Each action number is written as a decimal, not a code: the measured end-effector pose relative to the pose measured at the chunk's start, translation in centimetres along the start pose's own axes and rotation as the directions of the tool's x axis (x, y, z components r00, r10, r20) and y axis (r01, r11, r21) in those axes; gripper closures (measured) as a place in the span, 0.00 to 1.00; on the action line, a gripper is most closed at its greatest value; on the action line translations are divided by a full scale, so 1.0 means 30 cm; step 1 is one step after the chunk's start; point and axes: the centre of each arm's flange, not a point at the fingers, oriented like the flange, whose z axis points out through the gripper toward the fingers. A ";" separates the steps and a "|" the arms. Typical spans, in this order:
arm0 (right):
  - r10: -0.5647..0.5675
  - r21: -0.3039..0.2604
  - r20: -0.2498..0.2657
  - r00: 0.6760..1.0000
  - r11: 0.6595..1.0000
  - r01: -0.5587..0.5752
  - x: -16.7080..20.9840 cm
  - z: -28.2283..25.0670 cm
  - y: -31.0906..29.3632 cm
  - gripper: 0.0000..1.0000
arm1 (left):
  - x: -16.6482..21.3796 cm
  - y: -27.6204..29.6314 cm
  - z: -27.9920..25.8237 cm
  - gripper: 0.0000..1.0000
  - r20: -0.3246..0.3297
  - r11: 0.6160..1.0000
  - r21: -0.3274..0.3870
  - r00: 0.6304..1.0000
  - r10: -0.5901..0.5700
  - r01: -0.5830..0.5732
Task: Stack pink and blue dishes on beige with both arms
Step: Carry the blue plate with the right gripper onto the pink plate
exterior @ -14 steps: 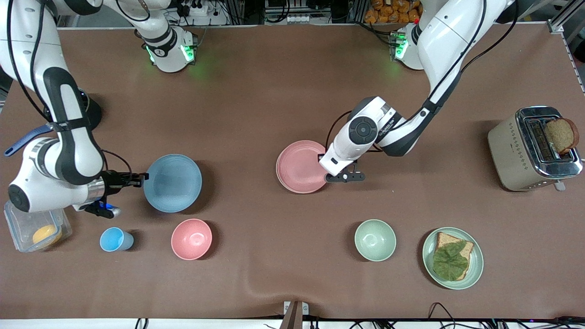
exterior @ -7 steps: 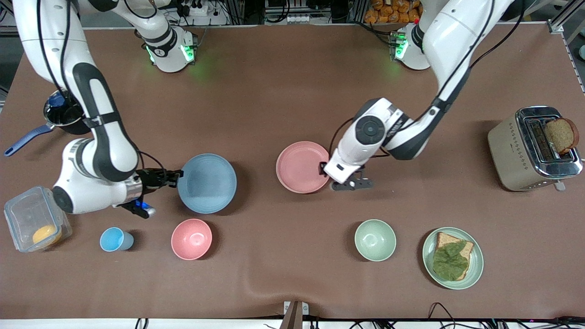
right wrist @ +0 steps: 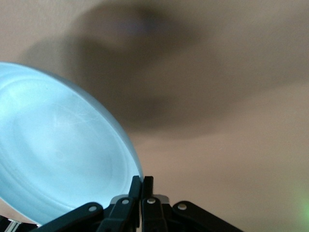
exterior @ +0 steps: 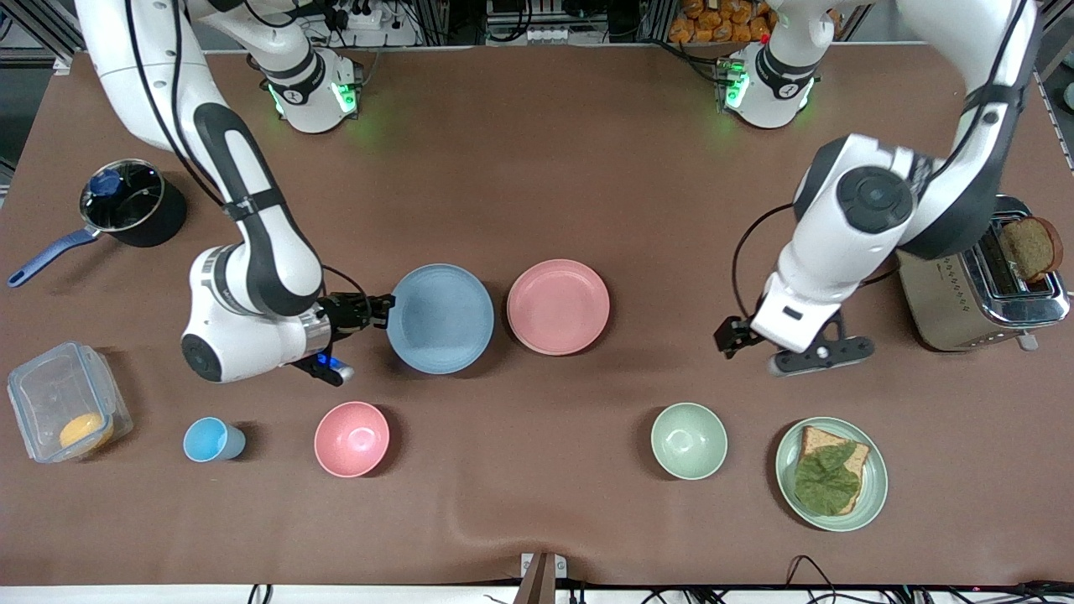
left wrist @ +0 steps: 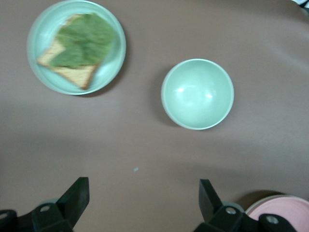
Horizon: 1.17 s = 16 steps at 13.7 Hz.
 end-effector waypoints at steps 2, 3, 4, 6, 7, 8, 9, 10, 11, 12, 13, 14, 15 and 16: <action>0.041 -0.006 -0.033 0.999 0.999 -0.041 -0.066 0.039 -0.108 0.97 | 0.003 -0.019 -0.133 0.00 0.026 0.998 0.046 0.999 0.044 -0.045; 0.065 -0.011 -0.055 0.996 0.998 -0.065 -0.109 0.074 -0.174 0.97 | 0.014 -0.037 -0.183 0.00 0.029 0.997 0.056 0.998 0.053 -0.054; 0.085 -0.018 -0.074 0.994 0.996 -0.087 -0.153 0.119 -0.239 0.97 | 0.026 -0.063 -0.218 0.00 0.034 0.997 0.065 0.998 0.046 -0.049; 0.124 -0.021 -0.115 0.986 0.992 -0.127 -0.224 0.219 -0.336 0.97 | 0.045 -0.127 -0.276 0.00 0.046 0.998 0.056 0.999 0.020 -0.023; 0.142 -0.017 -0.135 0.981 0.989 -0.145 -0.248 0.264 -0.365 0.97 | 0.048 -0.161 -0.306 0.00 0.055 0.999 0.049 0.998 0.021 -0.024; 0.161 -0.012 -0.152 0.975 0.986 -0.165 -0.271 0.306 -0.390 0.97 | 0.046 -0.194 -0.333 0.00 0.067 0.998 0.050 0.997 0.033 -0.037; 0.178 -0.010 -0.162 0.971 0.983 -0.182 -0.295 0.345 -0.412 0.97 | 0.045 -0.225 -0.356 0.00 0.073 0.997 0.054 0.996 0.042 -0.046; 0.195 -0.001 -0.173 0.966 0.980 -0.198 -0.317 0.376 -0.433 0.97 | 0.049 -0.256 -0.381 0.00 0.074 0.997 0.058 0.996 0.051 -0.055; 0.208 0.017 -0.182 0.961 0.978 -0.209 -0.335 0.402 -0.453 0.97 | 0.056 -0.286 -0.409 0.00 0.074 0.996 0.055 0.995 0.071 -0.075; 0.218 0.037 -0.188 0.958 0.976 -0.215 -0.346 0.425 -0.465 0.97 | 0.062 -0.315 -0.433 0.00 0.077 0.995 0.051 0.993 0.086 -0.090; 0.225 0.052 -0.187 0.956 0.974 -0.219 -0.357 0.446 -0.474 0.97 | 0.069 -0.353 -0.449 0.00 0.086 0.995 0.049 0.993 0.086 -0.090; 0.228 0.061 -0.185 0.956 0.974 -0.220 -0.366 0.461 -0.480 0.97 | 0.075 -0.392 -0.459 0.00 0.094 0.996 0.046 0.993 0.076 -0.081; 0.233 0.067 -0.187 0.954 0.972 -0.224 -0.372 0.472 -0.485 0.97 | 0.080 -0.431 -0.468 0.00 0.101 0.996 0.048 0.992 0.072 -0.077; 0.239 0.073 -0.187 0.953 0.971 -0.229 -0.374 0.477 -0.488 0.97 | 0.083 -0.468 -0.481 0.00 0.105 0.995 0.050 0.991 0.079 -0.085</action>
